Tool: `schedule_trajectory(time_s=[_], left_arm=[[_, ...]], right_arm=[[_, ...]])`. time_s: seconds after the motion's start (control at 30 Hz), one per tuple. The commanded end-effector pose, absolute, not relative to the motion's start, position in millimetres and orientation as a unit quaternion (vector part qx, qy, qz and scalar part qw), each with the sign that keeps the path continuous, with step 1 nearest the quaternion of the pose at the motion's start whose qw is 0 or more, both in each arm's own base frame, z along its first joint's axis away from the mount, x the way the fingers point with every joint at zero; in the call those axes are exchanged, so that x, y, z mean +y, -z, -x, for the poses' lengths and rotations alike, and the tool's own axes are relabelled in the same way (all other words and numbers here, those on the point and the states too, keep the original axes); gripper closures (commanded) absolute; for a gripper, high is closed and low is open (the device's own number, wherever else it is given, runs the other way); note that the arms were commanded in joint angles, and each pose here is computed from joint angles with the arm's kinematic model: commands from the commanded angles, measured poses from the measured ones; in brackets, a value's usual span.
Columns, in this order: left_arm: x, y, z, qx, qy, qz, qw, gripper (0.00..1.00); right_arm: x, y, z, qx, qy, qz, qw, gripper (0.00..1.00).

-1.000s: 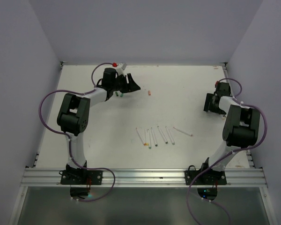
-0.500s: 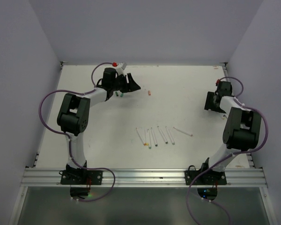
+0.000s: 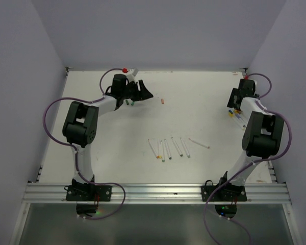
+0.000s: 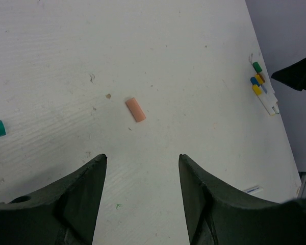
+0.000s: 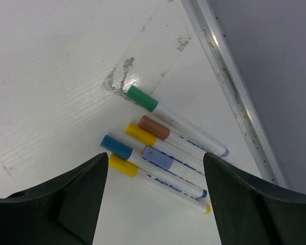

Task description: Open the pen caps

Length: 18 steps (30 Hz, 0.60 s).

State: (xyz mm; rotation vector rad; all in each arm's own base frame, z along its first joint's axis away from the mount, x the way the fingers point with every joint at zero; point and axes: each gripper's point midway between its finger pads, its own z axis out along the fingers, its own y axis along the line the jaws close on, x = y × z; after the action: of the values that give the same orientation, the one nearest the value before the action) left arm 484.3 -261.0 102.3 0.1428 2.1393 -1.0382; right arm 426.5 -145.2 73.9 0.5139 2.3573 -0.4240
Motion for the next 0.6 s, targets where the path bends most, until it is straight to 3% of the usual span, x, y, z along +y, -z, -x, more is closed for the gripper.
schedule_trajectory(time_s=[0.0,0.23,0.57], left_arm=[[-266.4,-109.6,-492.7,0.82,0.417,-0.062,0.386,0.38],[-267.4,-105.8,-492.2,0.82,0.42,-0.061,0.383,0.38],[-268.8,-110.0,-491.0,0.817,0.424,-0.064,0.385,0.38]], right_arm=[[-174.4,-79.5,-431.0,0.87,0.226,-0.266,0.348,0.2],[-208.8,-65.3,-420.8,0.85,0.286,-0.309,0.316,0.16],[-206.1,-69.5,-428.3,0.855,0.23,-0.308,0.348,0.18]])
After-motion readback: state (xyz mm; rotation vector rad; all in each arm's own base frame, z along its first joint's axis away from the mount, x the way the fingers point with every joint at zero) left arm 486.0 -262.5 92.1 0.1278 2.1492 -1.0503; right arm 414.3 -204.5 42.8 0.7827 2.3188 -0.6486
